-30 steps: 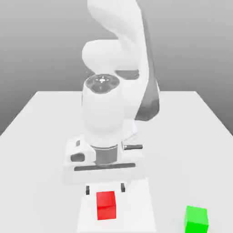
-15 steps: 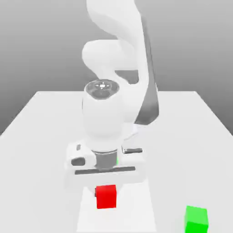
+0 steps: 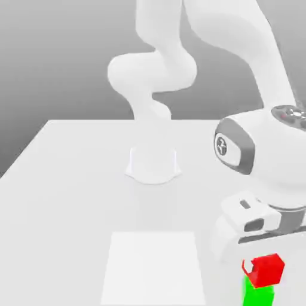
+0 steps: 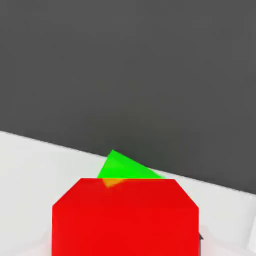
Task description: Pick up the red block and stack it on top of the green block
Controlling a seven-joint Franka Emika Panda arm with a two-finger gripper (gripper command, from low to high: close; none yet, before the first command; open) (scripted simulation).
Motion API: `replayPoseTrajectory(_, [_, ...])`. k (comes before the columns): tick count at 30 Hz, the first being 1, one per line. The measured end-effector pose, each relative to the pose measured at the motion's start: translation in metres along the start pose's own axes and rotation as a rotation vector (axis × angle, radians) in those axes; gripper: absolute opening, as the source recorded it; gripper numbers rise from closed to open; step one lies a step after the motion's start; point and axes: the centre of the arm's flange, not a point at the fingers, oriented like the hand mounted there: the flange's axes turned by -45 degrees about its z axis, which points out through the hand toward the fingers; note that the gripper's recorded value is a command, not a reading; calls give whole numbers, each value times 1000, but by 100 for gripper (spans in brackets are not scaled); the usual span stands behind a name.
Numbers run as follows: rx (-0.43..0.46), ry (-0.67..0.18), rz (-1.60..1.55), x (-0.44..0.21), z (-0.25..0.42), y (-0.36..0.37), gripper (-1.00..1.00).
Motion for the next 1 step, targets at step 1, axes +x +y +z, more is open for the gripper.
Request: replayPoseTrajectory(1, [0, 0, 0, 0, 0, 0, 100])
